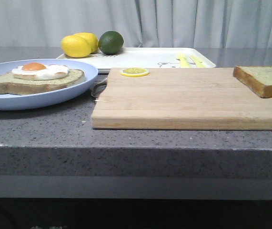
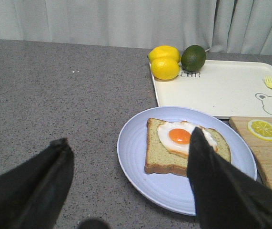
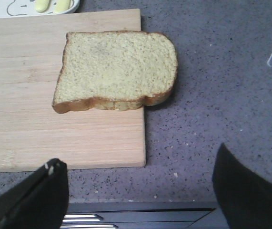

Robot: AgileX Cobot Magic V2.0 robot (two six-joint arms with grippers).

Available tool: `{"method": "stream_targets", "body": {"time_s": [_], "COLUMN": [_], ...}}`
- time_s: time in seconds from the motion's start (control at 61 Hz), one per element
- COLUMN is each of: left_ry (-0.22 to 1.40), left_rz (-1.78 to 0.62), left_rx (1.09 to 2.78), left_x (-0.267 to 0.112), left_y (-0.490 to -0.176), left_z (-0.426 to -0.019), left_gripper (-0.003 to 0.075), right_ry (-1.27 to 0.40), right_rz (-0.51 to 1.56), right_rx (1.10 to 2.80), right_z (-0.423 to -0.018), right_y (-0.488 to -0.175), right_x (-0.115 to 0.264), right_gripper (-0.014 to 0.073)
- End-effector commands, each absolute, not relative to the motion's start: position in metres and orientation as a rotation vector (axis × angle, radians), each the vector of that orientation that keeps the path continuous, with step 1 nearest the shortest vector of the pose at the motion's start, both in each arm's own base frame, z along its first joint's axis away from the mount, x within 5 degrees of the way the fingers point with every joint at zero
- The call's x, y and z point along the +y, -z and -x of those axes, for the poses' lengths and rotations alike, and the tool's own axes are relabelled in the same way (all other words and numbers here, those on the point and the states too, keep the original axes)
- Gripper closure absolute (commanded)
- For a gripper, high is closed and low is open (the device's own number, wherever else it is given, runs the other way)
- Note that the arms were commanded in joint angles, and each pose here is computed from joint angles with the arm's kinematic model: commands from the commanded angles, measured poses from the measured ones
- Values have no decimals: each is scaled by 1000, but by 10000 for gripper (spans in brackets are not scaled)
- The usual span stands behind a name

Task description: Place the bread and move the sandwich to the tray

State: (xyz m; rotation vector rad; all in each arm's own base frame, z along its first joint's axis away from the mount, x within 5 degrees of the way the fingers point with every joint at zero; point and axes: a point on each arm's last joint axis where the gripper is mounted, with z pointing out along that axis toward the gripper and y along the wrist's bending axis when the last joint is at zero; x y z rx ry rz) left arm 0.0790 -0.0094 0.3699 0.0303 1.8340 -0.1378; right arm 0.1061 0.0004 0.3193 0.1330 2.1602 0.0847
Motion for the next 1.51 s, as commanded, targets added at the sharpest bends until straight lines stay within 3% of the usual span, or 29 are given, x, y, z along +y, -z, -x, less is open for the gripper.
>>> {"method": "stream_targets", "body": {"time_s": [0.0,0.197,0.475,0.606,0.819,0.999,1.18,1.491], "left_ry": [150,150,119,141,202,202,202,202], "left_rz": [-28,-28,-47,-82,-197,-249,-249,-248], "left_rx": [1735,1735,1734,1732,1726,1719,1719,1711], "left_x": [-10,-10,-9,-12,-20,-23,-23,-23], "left_y": [-386,-386,-385,-386,-385,-385,-385,-386], "left_z": [-81,-81,-81,-81,-79,-79,-79,-79], "left_gripper": [209,250,246,246,246,246,246,246], "right_ry": [-80,-127,-152,-139,-159,-434,-704,-827], "right_rz": [-129,-146,-119,-127,-317,-490,-567,-600], "right_rx": [2080,2124,2484,2568,2577,2480,2392,2442], "right_z": [-111,-118,-158,-182,-193,-200,-217,-246], "right_y": [-333,-340,-353,-354,-349,-346,-333,-293], "right_x": [0,2,5,1,-30,-62,-88,-109], "right_gripper": [-31,-29,-29,-29,-1,67,68,68]}}
